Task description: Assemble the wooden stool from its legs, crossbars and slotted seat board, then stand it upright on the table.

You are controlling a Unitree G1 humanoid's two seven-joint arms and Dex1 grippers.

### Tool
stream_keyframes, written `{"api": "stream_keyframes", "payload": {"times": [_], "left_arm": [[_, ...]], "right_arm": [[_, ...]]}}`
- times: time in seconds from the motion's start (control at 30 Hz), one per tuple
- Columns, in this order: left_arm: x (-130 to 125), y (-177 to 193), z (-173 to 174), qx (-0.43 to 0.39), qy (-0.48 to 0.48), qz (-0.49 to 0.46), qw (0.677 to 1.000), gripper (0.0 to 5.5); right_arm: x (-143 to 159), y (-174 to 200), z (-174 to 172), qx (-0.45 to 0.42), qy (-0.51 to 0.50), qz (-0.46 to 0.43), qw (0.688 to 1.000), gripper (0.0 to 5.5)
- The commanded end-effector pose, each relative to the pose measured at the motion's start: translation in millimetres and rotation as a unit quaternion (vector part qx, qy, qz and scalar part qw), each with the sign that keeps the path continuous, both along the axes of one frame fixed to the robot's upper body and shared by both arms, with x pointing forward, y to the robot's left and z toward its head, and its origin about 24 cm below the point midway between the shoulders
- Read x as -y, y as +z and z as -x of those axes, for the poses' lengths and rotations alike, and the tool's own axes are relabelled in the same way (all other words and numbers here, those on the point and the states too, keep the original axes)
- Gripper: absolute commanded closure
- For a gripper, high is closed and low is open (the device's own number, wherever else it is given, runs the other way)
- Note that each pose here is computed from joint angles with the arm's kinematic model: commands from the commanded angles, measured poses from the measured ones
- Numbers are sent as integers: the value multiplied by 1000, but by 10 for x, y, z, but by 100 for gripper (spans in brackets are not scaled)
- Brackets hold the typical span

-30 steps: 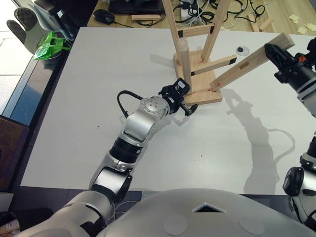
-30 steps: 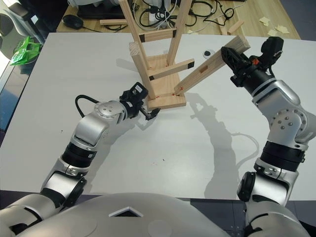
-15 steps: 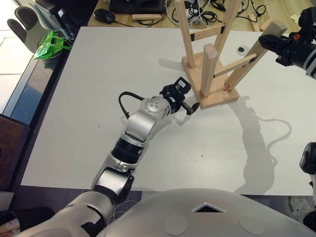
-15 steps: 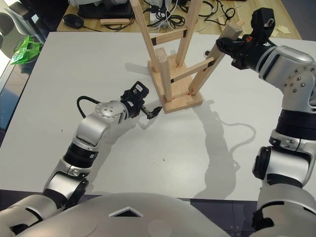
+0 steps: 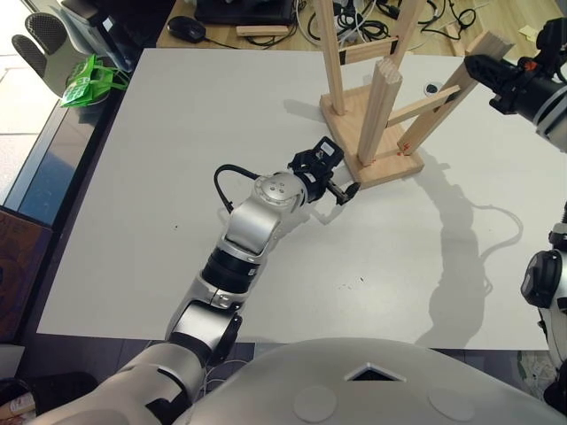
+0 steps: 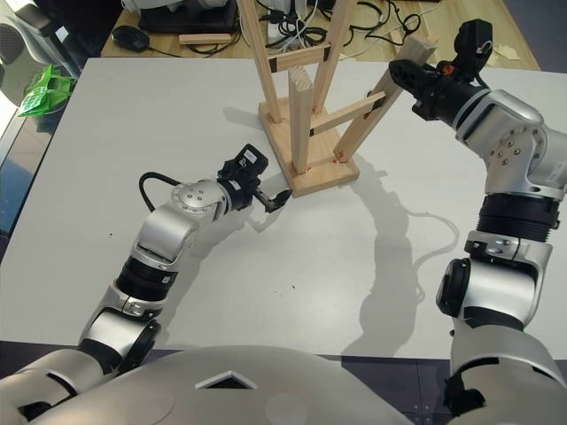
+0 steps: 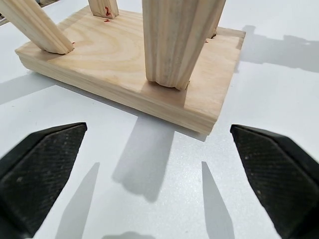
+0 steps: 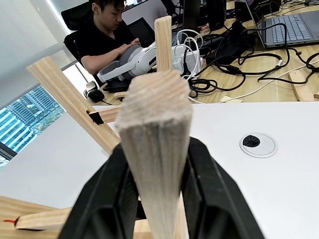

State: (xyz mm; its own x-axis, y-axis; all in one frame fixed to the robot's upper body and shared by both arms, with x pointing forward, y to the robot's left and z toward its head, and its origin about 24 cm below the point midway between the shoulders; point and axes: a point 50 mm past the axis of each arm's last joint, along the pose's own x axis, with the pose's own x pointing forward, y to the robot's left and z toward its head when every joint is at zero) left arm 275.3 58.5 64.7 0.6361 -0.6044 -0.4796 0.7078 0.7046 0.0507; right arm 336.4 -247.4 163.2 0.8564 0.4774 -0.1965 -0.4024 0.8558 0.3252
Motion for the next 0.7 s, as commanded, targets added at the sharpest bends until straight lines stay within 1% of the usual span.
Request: {"api": "stream_keyframes", "payload": {"times": [0.03, 0.2, 0.27, 0.33, 0.47, 0.67, 0.7], "left_arm": [[85, 196, -75, 55, -8, 29, 998, 10], [192, 571, -251, 108, -9, 78, 991, 10], [218, 678, -285, 116, -19, 93, 989, 10], [250, 768, -254, 112, -50, 113, 986, 10], [248, 830, -159, 93, -100, 139, 981, 10], [238, 953, -73, 92, -131, 201, 966, 10], [243, 948, -76, 88, -129, 201, 967, 34]], "right_arm": [[-27, 75, 19, 11, 45, -7, 999, 450], [-34, 115, 25, 15, 76, 16, 997, 450], [-54, 92, 30, 11, 87, 24, 996, 450], [-75, 70, 27, 8, 94, 32, 995, 450], [-109, 31, 14, 8, 103, 45, 994, 450], [-90, -8, -9, 8, 97, 57, 994, 450], [-85, -8, -18, 7, 93, 58, 994, 450]]}}
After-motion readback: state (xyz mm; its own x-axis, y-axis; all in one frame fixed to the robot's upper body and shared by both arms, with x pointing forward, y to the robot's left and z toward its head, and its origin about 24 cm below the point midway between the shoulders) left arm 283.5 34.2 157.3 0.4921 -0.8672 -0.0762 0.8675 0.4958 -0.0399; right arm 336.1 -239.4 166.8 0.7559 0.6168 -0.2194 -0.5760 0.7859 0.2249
